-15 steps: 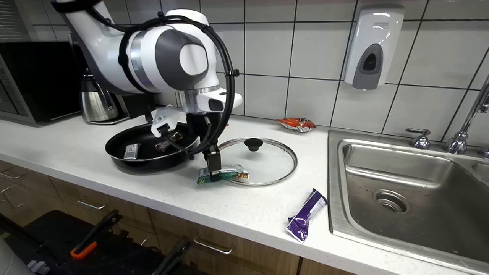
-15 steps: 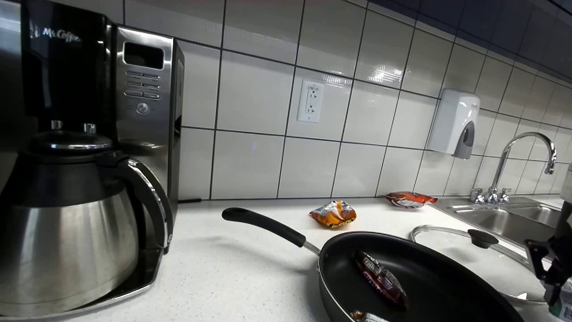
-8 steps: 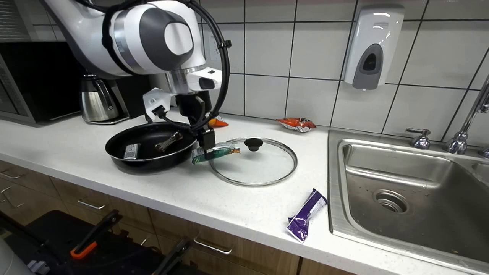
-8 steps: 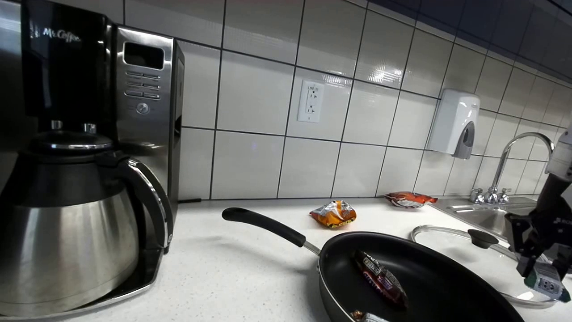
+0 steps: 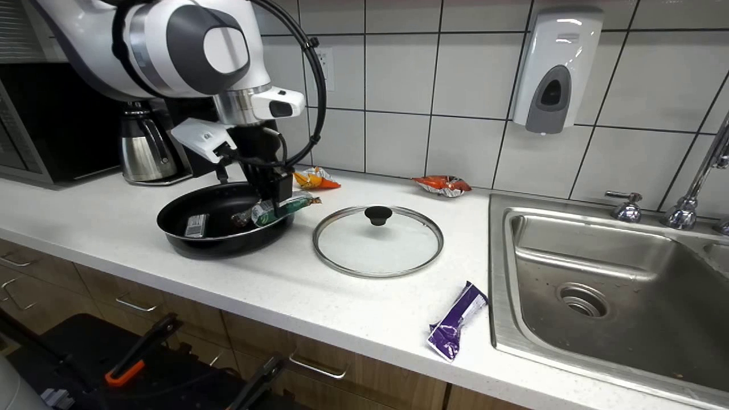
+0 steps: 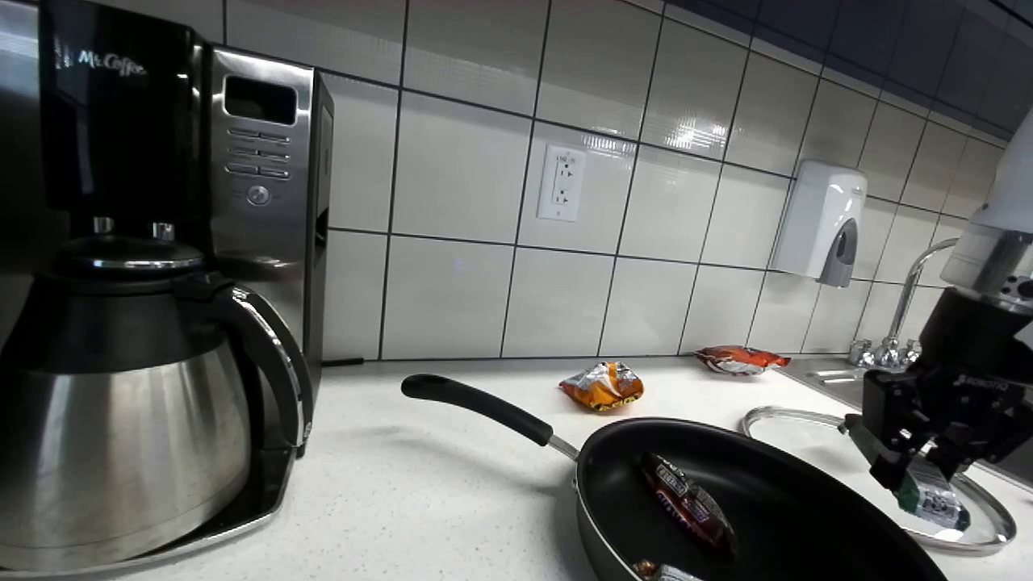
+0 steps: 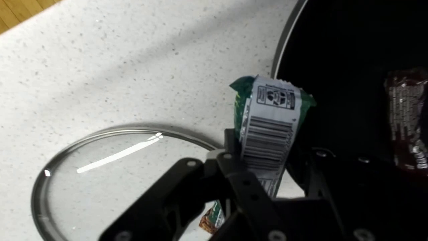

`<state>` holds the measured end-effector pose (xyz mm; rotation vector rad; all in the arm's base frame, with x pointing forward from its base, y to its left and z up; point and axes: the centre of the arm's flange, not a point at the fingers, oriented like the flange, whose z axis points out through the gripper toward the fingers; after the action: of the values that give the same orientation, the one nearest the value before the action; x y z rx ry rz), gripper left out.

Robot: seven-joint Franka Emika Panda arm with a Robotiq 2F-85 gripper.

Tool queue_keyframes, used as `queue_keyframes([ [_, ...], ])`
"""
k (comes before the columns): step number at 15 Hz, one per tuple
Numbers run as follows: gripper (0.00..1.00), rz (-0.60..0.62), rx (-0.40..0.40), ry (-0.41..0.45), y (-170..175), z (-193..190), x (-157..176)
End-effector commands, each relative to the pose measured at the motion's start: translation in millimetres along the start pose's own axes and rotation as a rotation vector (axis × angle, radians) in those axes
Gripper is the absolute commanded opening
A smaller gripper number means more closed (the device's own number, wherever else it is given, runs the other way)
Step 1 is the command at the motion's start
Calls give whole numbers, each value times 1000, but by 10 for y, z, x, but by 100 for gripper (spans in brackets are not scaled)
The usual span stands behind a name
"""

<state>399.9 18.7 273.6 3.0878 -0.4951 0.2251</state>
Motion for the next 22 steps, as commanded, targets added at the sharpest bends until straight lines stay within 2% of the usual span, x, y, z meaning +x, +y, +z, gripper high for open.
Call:
queue_keyframes([
  [1, 14, -119, 55, 8, -218, -155, 55],
  [4, 14, -176, 119, -4, -376, -114, 114],
  [8, 14, -219, 153, -28, -532, 8, 224],
  [12, 14, -260, 164, -73, -628, 197, 258],
  [18, 14, -338, 144, -126, -815, 429, 64],
  [19, 43, -341, 142, -133, -819, 442, 55],
  [20, 65, -341, 139, -137, -817, 451, 50],
  [22, 69, -336, 133, -139, -797, 435, 49],
])
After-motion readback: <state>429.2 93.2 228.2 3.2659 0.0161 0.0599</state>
